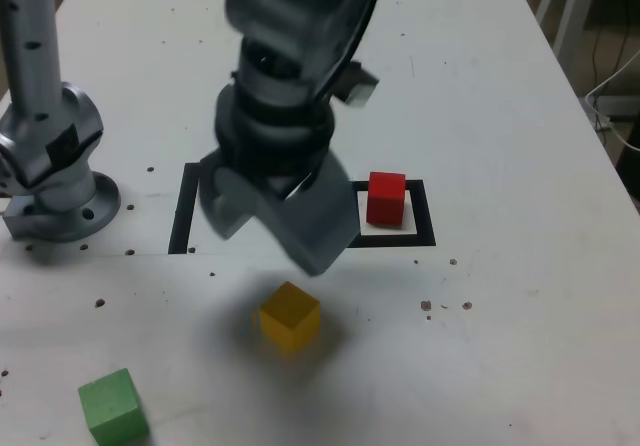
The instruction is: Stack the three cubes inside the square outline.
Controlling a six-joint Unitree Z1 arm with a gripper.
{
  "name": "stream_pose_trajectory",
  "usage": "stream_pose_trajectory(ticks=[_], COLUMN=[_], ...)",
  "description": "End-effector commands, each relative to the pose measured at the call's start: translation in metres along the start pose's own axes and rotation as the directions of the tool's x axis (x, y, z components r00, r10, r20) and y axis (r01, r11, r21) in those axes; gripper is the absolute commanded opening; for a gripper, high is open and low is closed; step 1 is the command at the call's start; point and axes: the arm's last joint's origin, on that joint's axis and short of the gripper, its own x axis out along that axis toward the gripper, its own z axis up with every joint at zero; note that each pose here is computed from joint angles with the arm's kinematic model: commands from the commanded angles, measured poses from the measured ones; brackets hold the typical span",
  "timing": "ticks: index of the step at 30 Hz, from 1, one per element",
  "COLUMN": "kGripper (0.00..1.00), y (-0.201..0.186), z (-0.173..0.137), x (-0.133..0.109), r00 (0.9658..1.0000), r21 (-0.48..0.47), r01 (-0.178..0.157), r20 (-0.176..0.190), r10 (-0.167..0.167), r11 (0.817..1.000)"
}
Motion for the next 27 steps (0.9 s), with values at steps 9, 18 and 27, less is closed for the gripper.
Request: stream_pose_trajectory(ticks=[9, 18, 27], kGripper=[0.99, 0.98, 0.94], y=[-0.027, -0.034, -0.036], z=[0.017, 0.036, 0.048], x=[0.008, 0.024, 0.033], r00=[0.9998, 0.9998, 0.9977], r21=[0.068, 0.092, 0.119], r01=[0.007, 0.021, 0.067], r20=[0.016, -0.008, -0.015], r10=[-0.008, -0.02, -0.066], r11=[0.998, 0.995, 0.991])
